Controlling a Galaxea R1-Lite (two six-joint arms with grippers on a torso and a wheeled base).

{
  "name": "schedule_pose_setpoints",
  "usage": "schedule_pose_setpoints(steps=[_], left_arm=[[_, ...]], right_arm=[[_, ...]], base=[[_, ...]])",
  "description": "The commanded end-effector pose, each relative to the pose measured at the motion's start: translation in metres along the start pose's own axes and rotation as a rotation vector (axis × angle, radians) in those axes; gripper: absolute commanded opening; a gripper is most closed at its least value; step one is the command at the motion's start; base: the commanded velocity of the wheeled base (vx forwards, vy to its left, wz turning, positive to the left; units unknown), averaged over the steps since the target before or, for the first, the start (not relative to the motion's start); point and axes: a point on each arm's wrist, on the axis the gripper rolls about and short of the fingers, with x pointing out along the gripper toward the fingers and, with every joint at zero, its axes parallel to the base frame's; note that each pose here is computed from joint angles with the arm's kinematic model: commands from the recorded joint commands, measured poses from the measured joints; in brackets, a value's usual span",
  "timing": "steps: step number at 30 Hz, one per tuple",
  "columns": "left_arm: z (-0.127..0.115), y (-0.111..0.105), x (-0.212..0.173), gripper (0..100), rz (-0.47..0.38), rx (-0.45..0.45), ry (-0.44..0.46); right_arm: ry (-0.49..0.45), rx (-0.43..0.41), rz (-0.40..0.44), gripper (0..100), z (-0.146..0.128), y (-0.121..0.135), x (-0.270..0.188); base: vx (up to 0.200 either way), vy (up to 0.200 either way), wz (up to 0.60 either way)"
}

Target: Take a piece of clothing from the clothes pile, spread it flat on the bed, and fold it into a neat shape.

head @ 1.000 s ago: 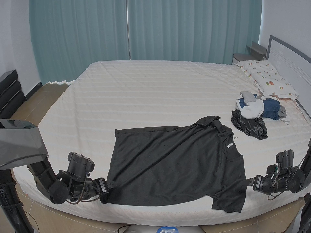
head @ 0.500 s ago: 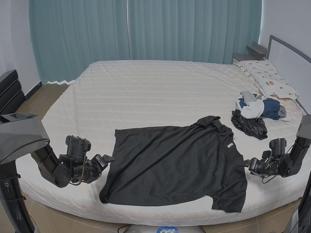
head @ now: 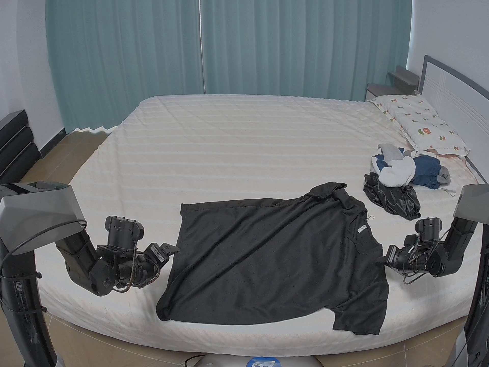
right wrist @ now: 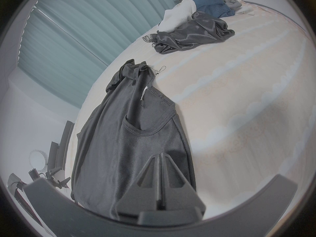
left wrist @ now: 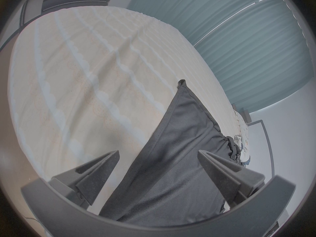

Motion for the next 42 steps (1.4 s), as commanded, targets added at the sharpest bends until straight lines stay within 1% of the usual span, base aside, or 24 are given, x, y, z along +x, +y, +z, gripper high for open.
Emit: schedule_pose_setpoints(steps=[1,4,8,9,11,12,14,15,16,17,18,22,26,28,32,38,39,42], left_arm=[[0.001,0.002,0.001,100,0.007,-0.005,-0.002],[0.002,0.000,0.002,100,0.000,0.002,-0.010],[0.013,-0.013,0.006,100,-0.028,0.008,-0.068],[0.016,-0.016,0.007,100,-0.038,0.013,-0.080],[0.021,-0.023,0.011,100,-0.059,0.039,-0.098],[0.022,-0.024,0.015,100,-0.062,0.067,-0.101],[0.022,-0.021,0.031,100,-0.045,0.139,-0.092],[0.021,-0.021,0.032,100,-0.044,0.142,-0.091],[0.020,-0.021,0.048,100,-0.040,0.171,-0.087],[0.020,-0.021,0.050,100,-0.042,0.172,-0.087],[0.022,-0.023,0.064,100,-0.047,0.175,-0.090],[0.020,-0.027,0.077,100,-0.028,0.184,-0.061],[0.023,-0.032,0.080,100,-0.040,0.188,-0.068],[0.023,-0.031,0.085,100,-0.040,0.191,-0.070],[0.021,-0.029,0.088,100,-0.029,0.225,-0.063],[0.020,-0.028,0.095,100,-0.025,0.240,-0.062],[0.021,-0.028,0.096,0,-0.024,0.248,-0.062],[0.020,-0.027,0.098,0,-0.006,0.259,-0.045]], right_arm=[[0.001,0.015,-0.007,0,0.000,-0.005,0.004],[-0.030,0.026,-0.009,0,0.005,-0.009,-0.002],[-0.043,0.025,-0.007,0,0.001,-0.012,-0.007],[-0.046,0.024,-0.006,100,0.000,-0.012,-0.007],[-0.048,0.023,-0.004,100,-0.002,-0.012,-0.007],[-0.047,0.024,-0.005,100,-0.003,-0.013,-0.008],[-0.053,0.021,-0.002,100,-0.005,-0.013,-0.008],[-0.053,0.021,-0.002,100,-0.005,-0.013,-0.008],[-0.058,0.020,-0.003,100,-0.006,-0.014,-0.008],[-0.060,0.019,-0.002,100,-0.006,-0.014,-0.008],[-0.063,0.017,0.000,100,-0.007,-0.014,-0.009],[-0.067,0.016,0.002,100,-0.008,-0.014,-0.009],[-0.069,0.015,0.002,100,-0.007,-0.014,-0.007],[-0.066,0.015,0.001,100,-0.008,-0.015,-0.006],[-0.061,0.013,-0.001,100,-0.009,-0.014,-0.007],[-0.068,0.011,0.001,100,-0.008,-0.014,-0.008],[-0.068,0.011,0.001,100,-0.008,-0.014,-0.008],[-0.068,0.010,0.002,100,-0.008,-0.013,-0.008]], base=[[0.000,0.000,0.00],[0.000,0.000,0.00],[0.000,0.000,0.00],[0.000,0.000,0.00],[0.000,0.000,0.00],[0.000,0.000,0.00],[0.000,0.000,0.00],[0.000,0.000,0.00],[0.000,0.000,0.00],[0.000,0.000,0.00],[0.000,0.000,0.00],[0.000,0.000,0.00],[0.000,0.000,0.00],[0.000,0.000,0.00],[0.000,0.000,0.00],[0.000,0.000,0.00],[0.000,0.000,0.00],[0.000,0.000,0.00]])
